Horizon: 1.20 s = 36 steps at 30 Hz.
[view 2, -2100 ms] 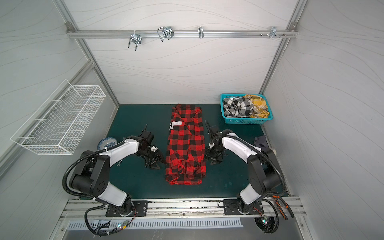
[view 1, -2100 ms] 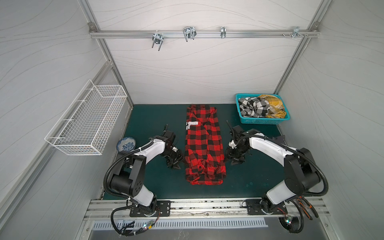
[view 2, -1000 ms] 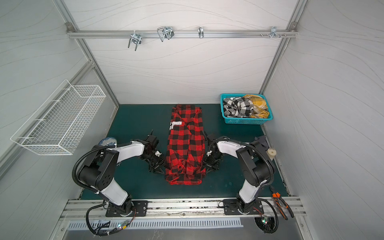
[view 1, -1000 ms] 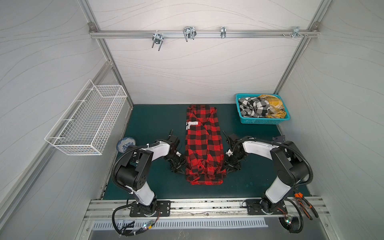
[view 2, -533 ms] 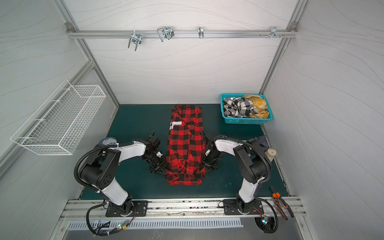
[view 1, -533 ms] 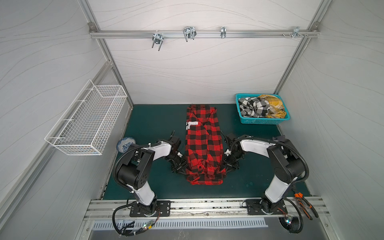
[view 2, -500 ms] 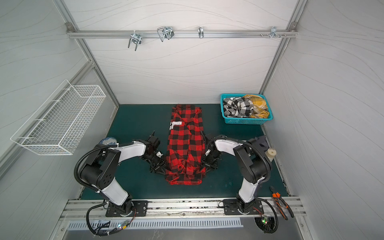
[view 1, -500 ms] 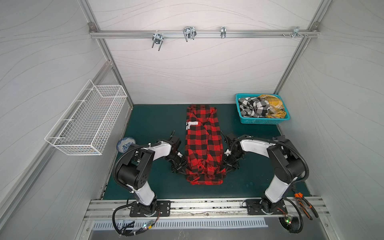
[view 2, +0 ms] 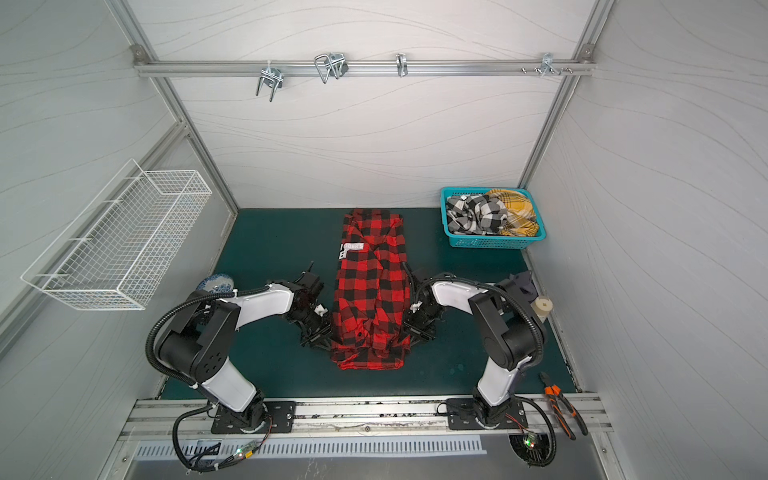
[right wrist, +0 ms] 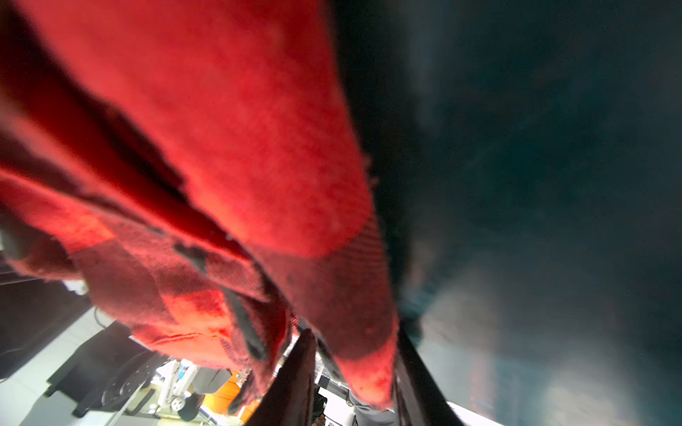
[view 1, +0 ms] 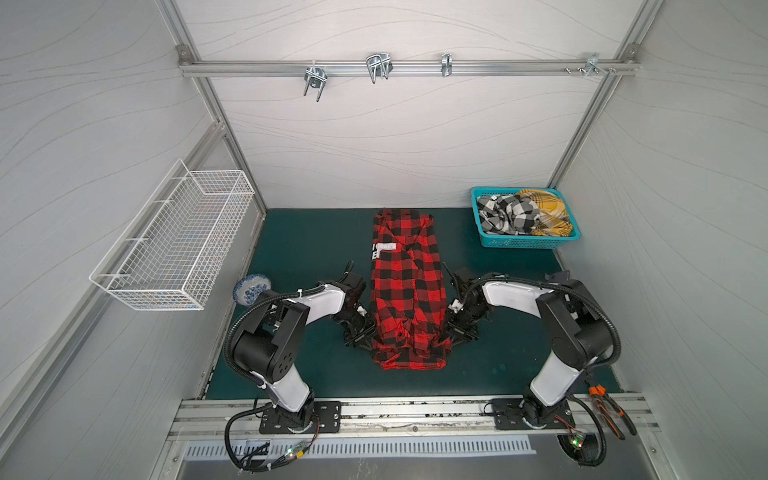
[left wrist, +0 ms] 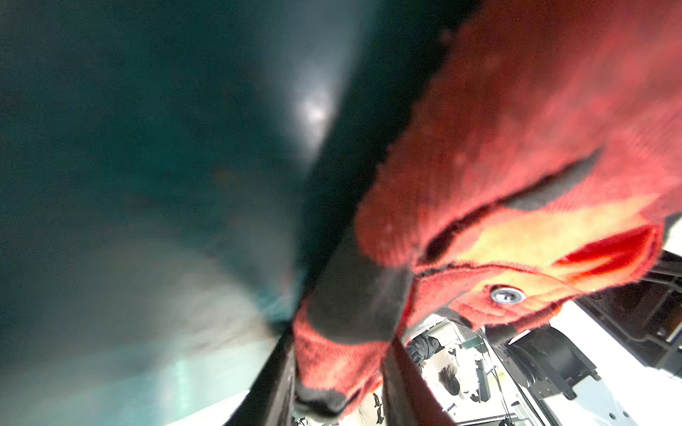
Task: Fold and stack the long sleeve shirts
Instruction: 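Close both grippers on the strip's sides near the robot end, then lift the strip's near end with both grippers and fold it over toward the far end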
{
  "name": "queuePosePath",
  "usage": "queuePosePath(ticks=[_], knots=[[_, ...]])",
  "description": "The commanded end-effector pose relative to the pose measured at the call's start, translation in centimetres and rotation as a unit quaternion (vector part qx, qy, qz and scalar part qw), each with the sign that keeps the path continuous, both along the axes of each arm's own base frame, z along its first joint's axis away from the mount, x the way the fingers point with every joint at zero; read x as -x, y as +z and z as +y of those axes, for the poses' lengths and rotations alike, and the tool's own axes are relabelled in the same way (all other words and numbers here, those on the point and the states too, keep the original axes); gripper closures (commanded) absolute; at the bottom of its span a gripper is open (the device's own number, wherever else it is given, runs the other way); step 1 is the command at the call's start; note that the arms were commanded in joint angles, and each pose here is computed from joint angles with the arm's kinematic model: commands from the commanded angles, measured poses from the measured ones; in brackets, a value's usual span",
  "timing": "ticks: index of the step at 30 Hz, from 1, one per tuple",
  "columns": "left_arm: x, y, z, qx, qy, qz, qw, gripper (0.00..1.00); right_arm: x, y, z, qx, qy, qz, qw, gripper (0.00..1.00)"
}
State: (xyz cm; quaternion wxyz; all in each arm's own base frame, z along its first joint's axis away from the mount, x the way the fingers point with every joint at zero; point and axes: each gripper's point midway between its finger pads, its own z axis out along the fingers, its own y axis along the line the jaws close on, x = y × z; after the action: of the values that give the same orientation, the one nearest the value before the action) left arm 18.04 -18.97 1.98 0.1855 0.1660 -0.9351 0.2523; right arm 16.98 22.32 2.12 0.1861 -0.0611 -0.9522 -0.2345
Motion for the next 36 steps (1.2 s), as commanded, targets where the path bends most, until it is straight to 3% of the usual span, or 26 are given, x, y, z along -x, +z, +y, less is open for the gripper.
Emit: queuePosePath(ticks=[1, 9, 13, 17, 23, 29, 36], knots=[[0.3, -1.5, 0.2, -0.019, -0.002, 0.002, 1.000, 0.66, 0.5, -2.4, 0.0, 0.011, 0.005, -0.014, 1.000, 0.65], [0.2, -1.6, -0.1, -0.011, 0.005, 0.001, 1.000, 0.77, 1.1, -2.2, 0.2, 0.009, 0.008, -0.020, 1.000, 0.69], [0.2, -1.9, -0.4, -0.003, 0.009, 0.005, 1.000, 0.85, 1.1, -2.2, 0.1, 0.012, 0.006, -0.021, 1.000, 0.80], [0.2, -2.2, -0.7, 0.005, 0.010, 0.009, 1.000, 0.87, 1.0, -2.1, 0.2, 0.010, 0.008, -0.022, 1.000, 0.84], [-0.1, -1.7, -0.8, 0.007, 0.008, -0.001, 1.000, 1.00, 0.8, -1.2, 0.6, -0.002, 0.006, -0.031, 1.000, 0.98], [-0.2, 0.2, -0.9, 0.011, -0.003, -0.023, 1.000, 1.00, 0.9, 0.2, 0.4, -0.009, 0.002, -0.045, 0.999, 1.00], [2.1, 0.8, -1.4, 0.009, -0.037, -0.034, 0.999, 1.00, 2.4, 1.5, 0.1, -0.013, -0.002, -0.064, 0.998, 1.00]])
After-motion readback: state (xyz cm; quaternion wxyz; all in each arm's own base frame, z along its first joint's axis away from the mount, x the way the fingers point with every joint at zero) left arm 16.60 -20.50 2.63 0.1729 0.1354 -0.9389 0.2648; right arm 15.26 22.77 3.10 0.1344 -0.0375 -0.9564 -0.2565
